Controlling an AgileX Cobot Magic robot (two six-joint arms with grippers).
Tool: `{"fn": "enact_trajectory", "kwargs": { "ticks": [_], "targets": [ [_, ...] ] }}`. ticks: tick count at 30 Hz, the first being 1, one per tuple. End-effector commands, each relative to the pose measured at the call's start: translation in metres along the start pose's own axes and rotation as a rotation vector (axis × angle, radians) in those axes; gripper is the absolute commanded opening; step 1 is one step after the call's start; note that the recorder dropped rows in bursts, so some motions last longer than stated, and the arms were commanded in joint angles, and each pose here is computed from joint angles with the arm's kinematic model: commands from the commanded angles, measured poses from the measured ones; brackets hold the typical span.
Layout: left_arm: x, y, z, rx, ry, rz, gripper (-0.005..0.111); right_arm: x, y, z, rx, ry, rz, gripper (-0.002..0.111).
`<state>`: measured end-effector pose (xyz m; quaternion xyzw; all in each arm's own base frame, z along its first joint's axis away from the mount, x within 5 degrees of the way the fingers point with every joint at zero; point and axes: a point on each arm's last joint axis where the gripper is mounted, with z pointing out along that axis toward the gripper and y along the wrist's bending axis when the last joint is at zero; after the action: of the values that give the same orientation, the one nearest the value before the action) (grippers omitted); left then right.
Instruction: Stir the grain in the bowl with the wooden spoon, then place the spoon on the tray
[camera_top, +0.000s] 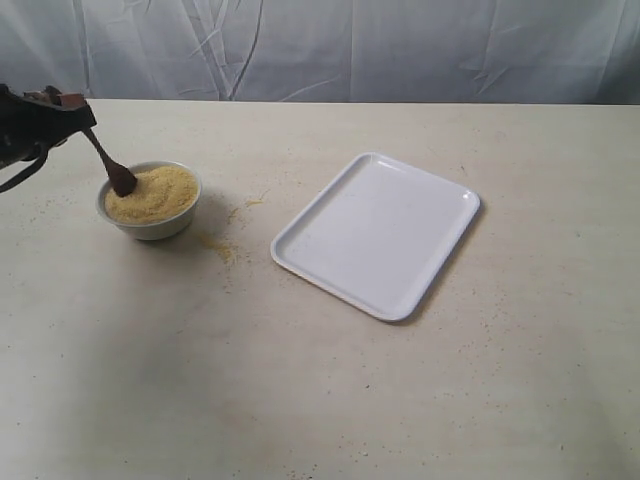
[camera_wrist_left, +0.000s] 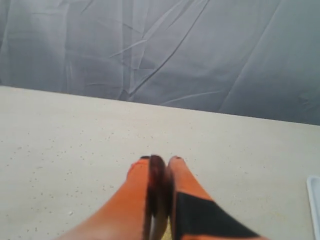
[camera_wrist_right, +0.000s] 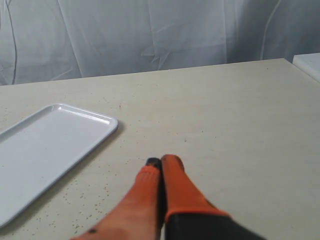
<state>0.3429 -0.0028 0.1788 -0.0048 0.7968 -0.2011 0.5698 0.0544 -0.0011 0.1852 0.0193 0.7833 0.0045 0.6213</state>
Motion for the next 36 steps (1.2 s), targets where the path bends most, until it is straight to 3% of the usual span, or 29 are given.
{"fn": "enact_trajectory", "kwargs": {
  "ticks": [1,6,16,20,27,32,36],
  "targets": [
    [0.012,0.000,0.005,0.035,0.045,-0.057,0.000,0.000,0.000,0.000,-0.004,-0.013,0.000,0.000],
    [0.002,-0.012,0.003,0.157,-0.036,-0.056,0.000,0.000,0.000,0.000,-0.004,-0.013,0.000,0.000],
    [-0.020,-0.015,-0.003,0.111,-0.057,-0.019,0.000,0.000,0.000,0.000,-0.004,-0.013,0.000,0.000],
    [-0.013,-0.010,-0.001,0.053,0.034,0.033,0.000,0.000,0.000,0.000,-0.004,-0.013,0.000,0.000],
    [0.021,0.003,0.015,0.054,0.146,-0.046,0.000,0.000,0.000,0.000,-0.004,-0.013,0.000,0.000],
    [0.016,-0.006,0.016,0.169,0.074,-0.128,0.000,0.000,0.000,0.000,-0.003,-0.013,-0.002,0.000],
    [0.011,-0.008,0.013,0.180,0.052,-0.124,0.000,0.000,0.000,0.000,-0.003,-0.013,-0.002,0.000]
  ]
}}
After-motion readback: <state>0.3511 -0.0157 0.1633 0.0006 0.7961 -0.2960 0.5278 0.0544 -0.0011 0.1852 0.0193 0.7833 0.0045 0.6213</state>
